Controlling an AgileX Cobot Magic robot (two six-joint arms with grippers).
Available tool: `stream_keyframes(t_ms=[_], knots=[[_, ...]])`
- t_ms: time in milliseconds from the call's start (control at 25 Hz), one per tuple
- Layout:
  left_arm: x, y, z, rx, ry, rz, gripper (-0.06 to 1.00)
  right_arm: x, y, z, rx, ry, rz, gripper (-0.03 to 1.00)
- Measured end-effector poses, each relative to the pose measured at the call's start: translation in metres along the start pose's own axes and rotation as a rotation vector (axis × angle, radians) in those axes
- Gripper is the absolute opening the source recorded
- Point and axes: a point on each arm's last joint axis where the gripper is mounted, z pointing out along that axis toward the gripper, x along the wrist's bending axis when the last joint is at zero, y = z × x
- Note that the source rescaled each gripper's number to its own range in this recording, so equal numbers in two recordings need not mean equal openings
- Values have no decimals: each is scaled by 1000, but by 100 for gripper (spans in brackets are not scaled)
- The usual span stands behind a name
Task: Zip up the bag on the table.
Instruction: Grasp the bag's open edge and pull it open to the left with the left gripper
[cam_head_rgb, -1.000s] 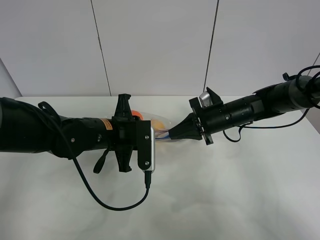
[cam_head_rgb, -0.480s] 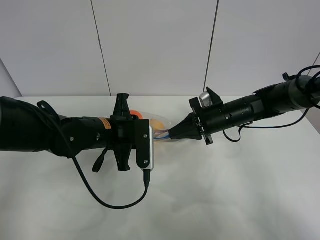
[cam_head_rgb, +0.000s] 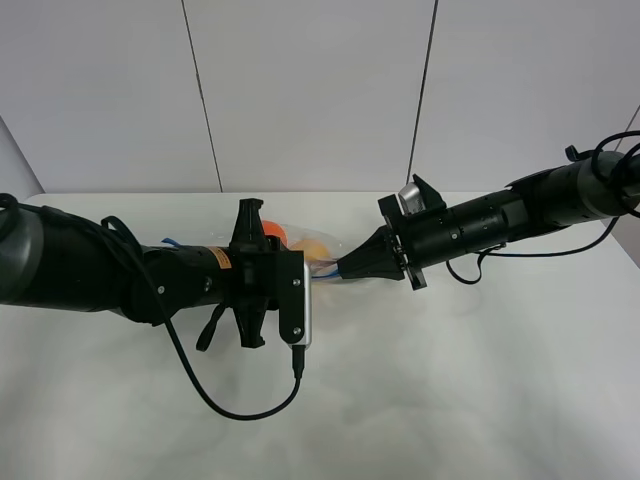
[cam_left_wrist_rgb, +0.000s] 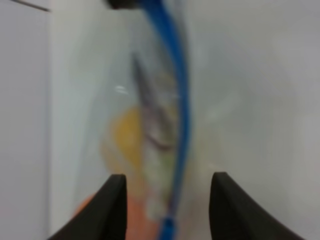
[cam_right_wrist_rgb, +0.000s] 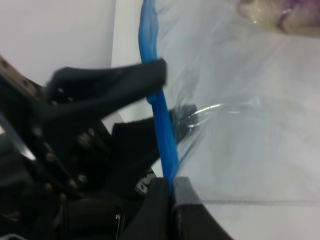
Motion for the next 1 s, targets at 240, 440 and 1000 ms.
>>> stream_keyframes(t_ms=[240,440,1000], knots=[[2,0,0,-4,23,0,34,0,0,0,0,1,4,0],[1,0,0,-2,9,0,22,0,0,0,0,1,6,0],[0,0,0,1,4,32,0,0,0,0,-2,2,6,0]])
